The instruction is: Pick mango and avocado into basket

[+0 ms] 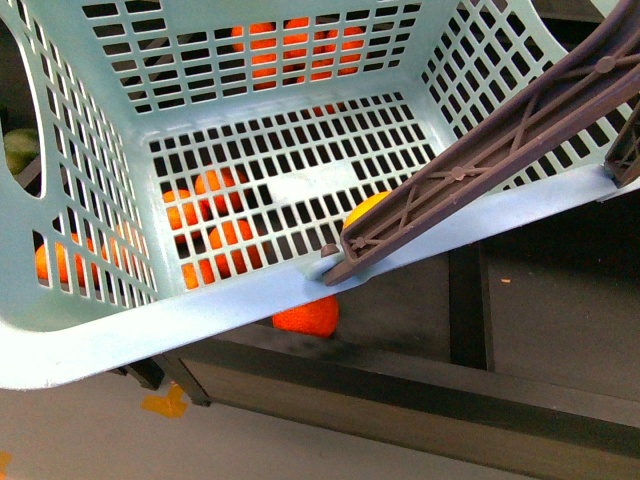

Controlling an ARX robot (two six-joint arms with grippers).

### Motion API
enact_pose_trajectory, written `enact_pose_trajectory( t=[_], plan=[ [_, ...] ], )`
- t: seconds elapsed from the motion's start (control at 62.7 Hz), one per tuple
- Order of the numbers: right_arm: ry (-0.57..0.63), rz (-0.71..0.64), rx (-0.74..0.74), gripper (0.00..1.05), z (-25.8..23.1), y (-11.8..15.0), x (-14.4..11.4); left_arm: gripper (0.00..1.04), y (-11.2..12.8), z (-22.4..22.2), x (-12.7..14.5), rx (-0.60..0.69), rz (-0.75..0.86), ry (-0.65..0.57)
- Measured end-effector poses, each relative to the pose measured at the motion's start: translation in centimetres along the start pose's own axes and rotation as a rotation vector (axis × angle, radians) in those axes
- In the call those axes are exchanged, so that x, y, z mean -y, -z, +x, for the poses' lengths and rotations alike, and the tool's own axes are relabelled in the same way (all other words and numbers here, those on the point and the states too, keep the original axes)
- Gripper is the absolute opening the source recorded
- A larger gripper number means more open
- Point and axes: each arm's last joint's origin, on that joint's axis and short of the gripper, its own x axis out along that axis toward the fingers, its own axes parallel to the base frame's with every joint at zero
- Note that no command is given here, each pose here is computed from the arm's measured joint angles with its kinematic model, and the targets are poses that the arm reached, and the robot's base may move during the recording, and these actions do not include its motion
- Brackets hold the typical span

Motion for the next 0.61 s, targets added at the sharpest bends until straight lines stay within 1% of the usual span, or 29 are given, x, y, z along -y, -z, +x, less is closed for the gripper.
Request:
enact_pose_trajectory(
  t=[0.064, 0.143, 0.446, 0.606],
  plan=[
    [0.0, 0.0, 0.0, 0.97, 0.0, 0.0, 0.0, 0.04, 0.0, 0.0, 0.0, -0.001, 0.0, 0.0],
    [0.0, 0.0, 0.0, 0.96, 0.0, 0.0, 0.0, 0.04, 0.0, 0.0, 0.0, -0.001, 0.0, 0.0],
    [0.003, 0.0, 0.002, 0.96, -0.02, -0.04, 0.05, 0.04, 0.47, 0.11, 0.3, -0.031, 0.0, 0.018],
    [0.003, 0.0, 0.002, 0.96, -0.03, -0.02, 0.05, 0.04, 0.41, 0.11, 0.26, -0.023, -0.004, 0.013]
  ],
)
